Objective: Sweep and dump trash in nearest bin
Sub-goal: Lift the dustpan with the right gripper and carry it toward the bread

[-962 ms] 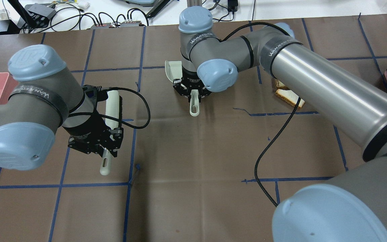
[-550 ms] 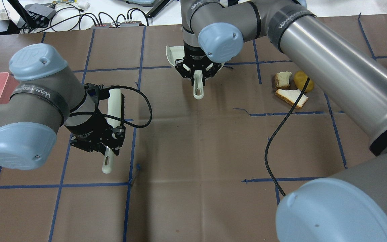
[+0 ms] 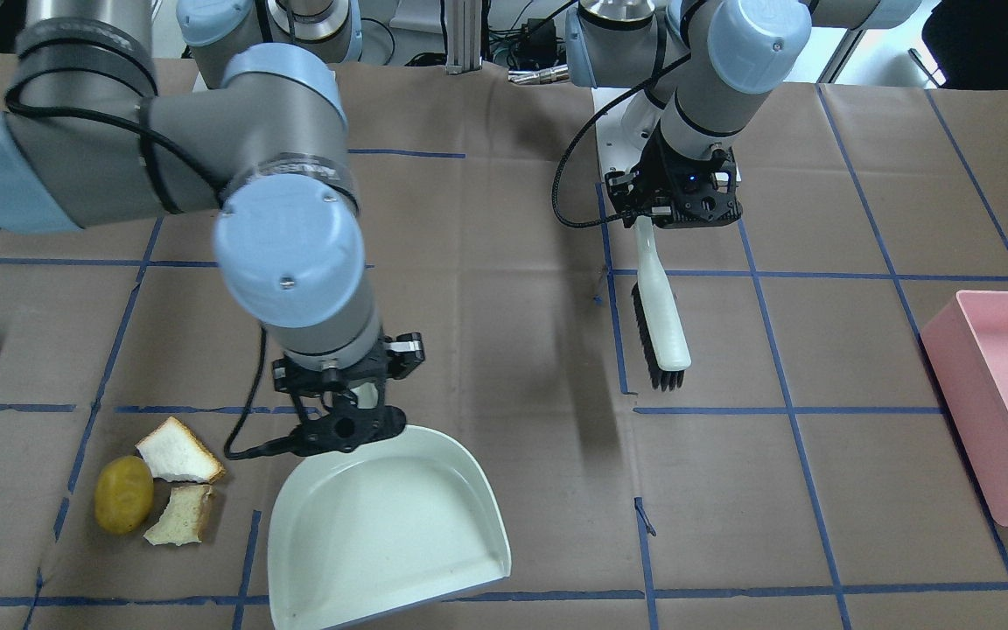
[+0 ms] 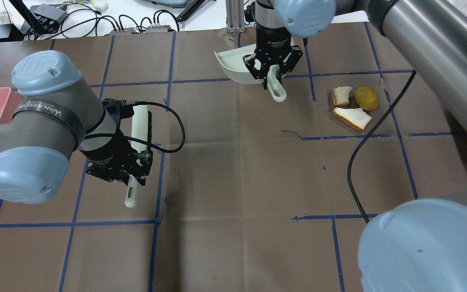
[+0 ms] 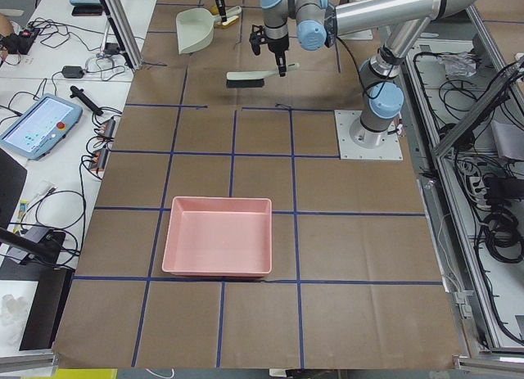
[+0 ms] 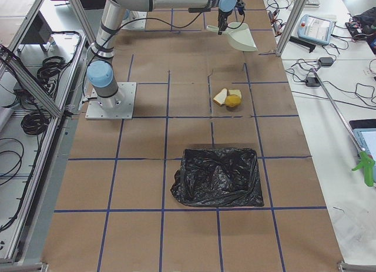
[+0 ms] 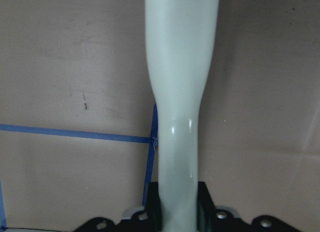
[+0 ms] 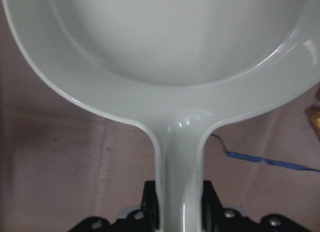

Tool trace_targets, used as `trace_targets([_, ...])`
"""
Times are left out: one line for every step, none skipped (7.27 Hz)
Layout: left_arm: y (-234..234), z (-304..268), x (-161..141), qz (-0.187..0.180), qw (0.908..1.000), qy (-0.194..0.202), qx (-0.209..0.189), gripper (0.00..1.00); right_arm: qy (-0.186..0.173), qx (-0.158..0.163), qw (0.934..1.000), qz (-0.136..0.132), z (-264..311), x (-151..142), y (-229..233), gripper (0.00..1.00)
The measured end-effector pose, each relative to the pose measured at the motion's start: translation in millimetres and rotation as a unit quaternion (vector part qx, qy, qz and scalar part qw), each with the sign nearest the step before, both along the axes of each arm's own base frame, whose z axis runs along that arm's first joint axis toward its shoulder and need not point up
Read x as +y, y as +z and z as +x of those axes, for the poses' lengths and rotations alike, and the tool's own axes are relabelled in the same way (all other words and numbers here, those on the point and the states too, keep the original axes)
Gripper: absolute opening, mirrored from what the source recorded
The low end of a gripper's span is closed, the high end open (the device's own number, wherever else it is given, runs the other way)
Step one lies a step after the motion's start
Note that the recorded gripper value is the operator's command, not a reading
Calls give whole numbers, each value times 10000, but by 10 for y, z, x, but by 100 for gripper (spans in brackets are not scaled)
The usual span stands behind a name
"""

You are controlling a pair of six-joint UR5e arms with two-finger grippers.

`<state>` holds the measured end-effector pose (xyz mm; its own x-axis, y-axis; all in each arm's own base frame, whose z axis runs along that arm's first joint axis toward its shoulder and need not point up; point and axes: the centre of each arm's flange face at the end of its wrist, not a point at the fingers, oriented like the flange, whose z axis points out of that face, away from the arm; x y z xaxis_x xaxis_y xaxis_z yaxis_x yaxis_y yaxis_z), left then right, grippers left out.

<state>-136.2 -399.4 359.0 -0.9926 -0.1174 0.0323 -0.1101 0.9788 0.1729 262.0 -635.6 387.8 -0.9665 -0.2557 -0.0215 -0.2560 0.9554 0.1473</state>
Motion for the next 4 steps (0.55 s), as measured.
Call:
trace_targets([7,-32,-3,-21,10000,-37,6,18,383,-66,9992,92,-469,-49,146,0])
trace_targets([7,-67,-7,-53,10000,-82,9,18,733,-98,9972,148,-918,-91,256,0])
trace_targets([2,-97,-16,-84,9999,-111,32,18,1122,-34,9935,185,-1343,-129,331,0])
trace_targets([3,-140,-21,-122,9998,-132,99,18,1532,42,9879,234,-1756,-164,375,0])
